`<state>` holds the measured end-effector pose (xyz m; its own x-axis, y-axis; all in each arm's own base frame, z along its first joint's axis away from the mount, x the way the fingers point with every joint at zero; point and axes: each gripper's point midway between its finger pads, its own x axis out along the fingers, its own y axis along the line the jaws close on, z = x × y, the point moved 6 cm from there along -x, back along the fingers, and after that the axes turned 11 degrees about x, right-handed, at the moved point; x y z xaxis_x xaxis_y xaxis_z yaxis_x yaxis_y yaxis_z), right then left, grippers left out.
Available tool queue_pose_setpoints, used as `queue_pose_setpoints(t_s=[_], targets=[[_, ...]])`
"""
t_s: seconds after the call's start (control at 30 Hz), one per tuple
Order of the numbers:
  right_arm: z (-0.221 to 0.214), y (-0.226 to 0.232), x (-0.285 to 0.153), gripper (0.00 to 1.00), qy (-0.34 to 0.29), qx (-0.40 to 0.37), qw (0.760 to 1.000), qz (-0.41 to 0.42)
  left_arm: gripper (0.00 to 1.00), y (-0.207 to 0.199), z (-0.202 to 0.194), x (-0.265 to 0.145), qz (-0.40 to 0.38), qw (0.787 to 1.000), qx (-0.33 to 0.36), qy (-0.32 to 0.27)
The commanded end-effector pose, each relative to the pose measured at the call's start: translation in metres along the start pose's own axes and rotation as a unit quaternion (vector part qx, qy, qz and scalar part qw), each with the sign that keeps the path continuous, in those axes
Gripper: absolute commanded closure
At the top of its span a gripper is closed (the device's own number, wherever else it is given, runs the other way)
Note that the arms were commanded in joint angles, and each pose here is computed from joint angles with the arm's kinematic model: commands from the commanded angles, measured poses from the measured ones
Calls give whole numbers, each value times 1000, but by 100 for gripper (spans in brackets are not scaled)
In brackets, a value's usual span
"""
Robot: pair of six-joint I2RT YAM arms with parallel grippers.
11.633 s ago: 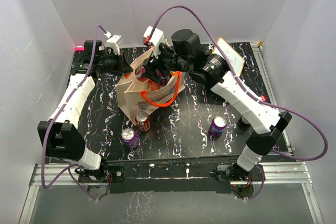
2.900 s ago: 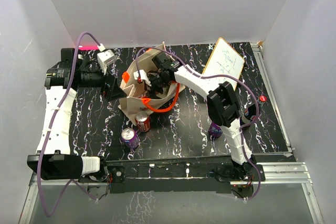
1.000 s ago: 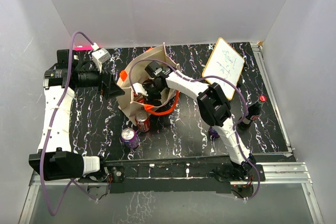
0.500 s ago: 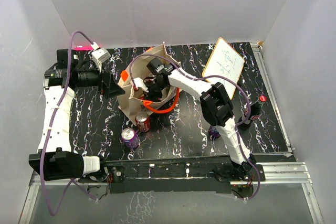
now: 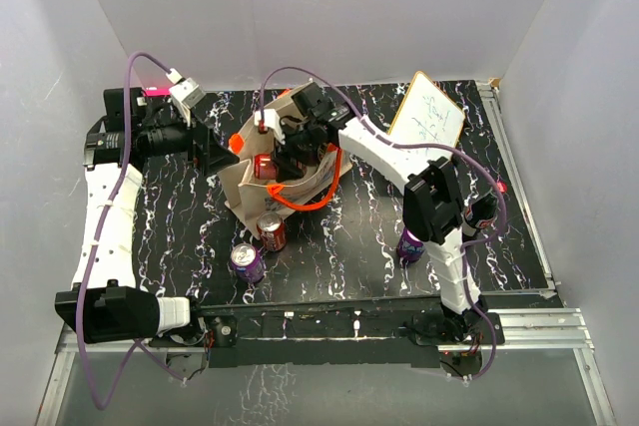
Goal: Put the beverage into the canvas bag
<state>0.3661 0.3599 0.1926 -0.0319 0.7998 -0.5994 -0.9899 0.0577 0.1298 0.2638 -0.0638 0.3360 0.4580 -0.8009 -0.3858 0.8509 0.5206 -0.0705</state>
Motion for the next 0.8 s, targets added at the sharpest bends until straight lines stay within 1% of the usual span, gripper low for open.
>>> queue_pose_setpoints(t_s=[0.0, 0.3, 0.43, 0.67, 0.77], targets=[[74, -1, -56, 92, -140, -19, 989, -36, 11, 0, 13, -3, 11, 999, 11, -33], [97, 3, -84, 92, -204, -1, 977, -66, 14, 9, 21, -1, 15, 999, 11, -45], [107, 2, -96, 92, -228, 11, 970, -86, 15, 12, 29, 1, 12, 998, -6, -55], [141, -2, -124, 92, -292, 21, 948, -129, 18, 23, 60, 6, 24, 994, -71, -83], [150, 0, -136, 92, -314, 18, 937, -150, 18, 32, 75, 14, 27, 989, -114, -92]])
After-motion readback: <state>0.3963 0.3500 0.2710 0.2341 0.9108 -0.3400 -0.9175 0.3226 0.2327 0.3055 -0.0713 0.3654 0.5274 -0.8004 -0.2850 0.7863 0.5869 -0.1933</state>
